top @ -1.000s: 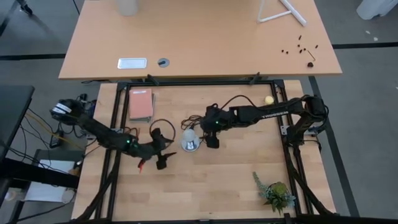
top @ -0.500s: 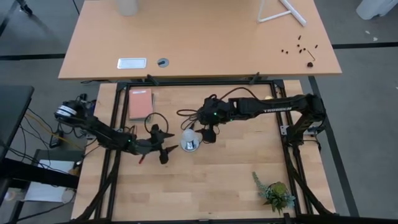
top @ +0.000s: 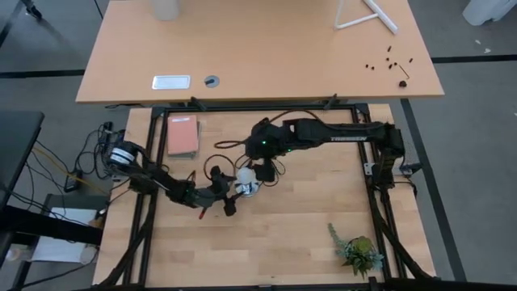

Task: Screw lightbulb
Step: Remove the lightbulb from the silver lamp

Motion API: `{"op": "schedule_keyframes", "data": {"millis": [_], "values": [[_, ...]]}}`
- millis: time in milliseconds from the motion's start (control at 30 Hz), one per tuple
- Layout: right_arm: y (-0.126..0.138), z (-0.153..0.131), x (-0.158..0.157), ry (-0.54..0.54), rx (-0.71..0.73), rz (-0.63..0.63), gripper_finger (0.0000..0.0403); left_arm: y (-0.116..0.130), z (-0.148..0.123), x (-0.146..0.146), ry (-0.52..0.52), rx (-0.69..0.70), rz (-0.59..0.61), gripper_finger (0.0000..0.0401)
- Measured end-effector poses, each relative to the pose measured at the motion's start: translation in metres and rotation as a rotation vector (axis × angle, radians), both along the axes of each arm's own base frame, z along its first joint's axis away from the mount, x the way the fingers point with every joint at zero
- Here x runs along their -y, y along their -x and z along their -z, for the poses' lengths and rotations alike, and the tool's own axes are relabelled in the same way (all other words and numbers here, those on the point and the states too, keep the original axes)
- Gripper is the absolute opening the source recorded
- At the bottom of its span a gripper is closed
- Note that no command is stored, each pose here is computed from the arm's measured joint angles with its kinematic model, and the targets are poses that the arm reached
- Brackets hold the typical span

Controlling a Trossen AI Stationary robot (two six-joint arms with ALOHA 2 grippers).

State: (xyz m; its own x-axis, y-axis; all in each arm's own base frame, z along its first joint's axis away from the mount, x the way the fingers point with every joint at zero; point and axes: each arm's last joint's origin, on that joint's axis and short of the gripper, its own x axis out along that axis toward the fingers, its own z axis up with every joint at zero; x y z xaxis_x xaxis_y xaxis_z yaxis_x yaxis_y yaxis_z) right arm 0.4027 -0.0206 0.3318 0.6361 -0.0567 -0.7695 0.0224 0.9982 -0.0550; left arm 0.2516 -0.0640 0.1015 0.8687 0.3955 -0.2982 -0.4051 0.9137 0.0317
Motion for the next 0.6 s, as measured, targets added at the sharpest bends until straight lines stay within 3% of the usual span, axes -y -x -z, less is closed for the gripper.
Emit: {"op": "schedule_keyframes", "data": {"millis": [333,600], "values": [[-0.003,0.005,-0.010,-0.024,-0.054,-0.040,0.0346,-0.024,0.011,0.000,-0.026,-0.029,-0.029,0.0275],[-0.004,0.012,-0.010,-0.047,-0.097,-0.017,0.0346,-0.033,0.016,0.003,-0.029,-0.034,-0.025,0.0209]]}}
